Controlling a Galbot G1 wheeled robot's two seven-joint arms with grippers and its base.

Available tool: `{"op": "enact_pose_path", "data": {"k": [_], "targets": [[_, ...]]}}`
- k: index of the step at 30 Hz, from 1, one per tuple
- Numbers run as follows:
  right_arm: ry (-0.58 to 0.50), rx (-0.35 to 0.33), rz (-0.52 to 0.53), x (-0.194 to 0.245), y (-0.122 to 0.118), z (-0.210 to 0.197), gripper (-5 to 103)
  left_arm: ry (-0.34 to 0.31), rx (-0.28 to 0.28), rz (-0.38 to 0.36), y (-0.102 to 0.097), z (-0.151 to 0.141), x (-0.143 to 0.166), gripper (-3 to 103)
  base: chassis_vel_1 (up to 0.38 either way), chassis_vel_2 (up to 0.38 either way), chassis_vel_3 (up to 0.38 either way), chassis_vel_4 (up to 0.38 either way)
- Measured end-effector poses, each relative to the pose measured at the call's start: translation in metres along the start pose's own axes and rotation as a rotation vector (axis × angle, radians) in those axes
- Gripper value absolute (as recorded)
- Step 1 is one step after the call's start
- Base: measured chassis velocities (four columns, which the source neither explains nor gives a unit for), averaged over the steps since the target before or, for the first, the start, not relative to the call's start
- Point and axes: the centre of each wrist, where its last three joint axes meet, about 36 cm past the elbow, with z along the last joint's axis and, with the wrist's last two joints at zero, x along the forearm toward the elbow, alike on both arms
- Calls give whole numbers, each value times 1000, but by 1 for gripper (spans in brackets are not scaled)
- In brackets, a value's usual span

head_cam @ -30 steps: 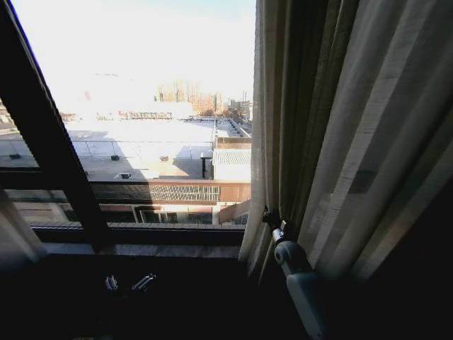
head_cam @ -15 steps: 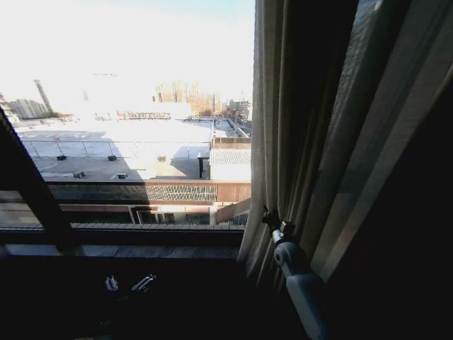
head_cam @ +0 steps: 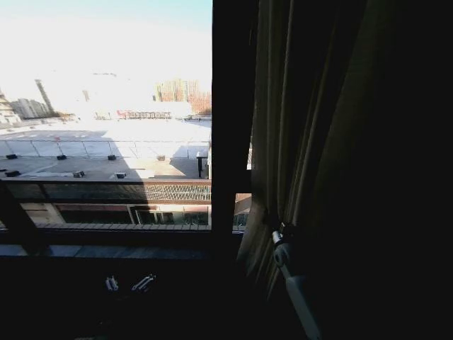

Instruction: Open the curtains by pulling them apart, changing their state from closed to fully open.

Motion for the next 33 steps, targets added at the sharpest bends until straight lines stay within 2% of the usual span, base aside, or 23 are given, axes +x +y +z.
{"op": "enact_pose_path", "data": {"k": [9, 21, 30, 33], "targets": [[8, -5, 71, 0, -13, 0, 0, -2, 2, 3, 0, 1, -1, 100, -21, -39, 36, 17], [24, -19, 390, -6, -70, -16, 0, -9, 3, 3, 0, 1, -1, 100, 16, 13, -10, -11], [32, 1, 560, -9, -84, -22, 0, -18, 6, 4, 0, -2, -1, 100, 0, 0, 0, 0], [29, 6, 565, -8, -84, -24, -1, -20, 8, 5, 0, -2, -1, 100, 0, 0, 0, 0]]}}
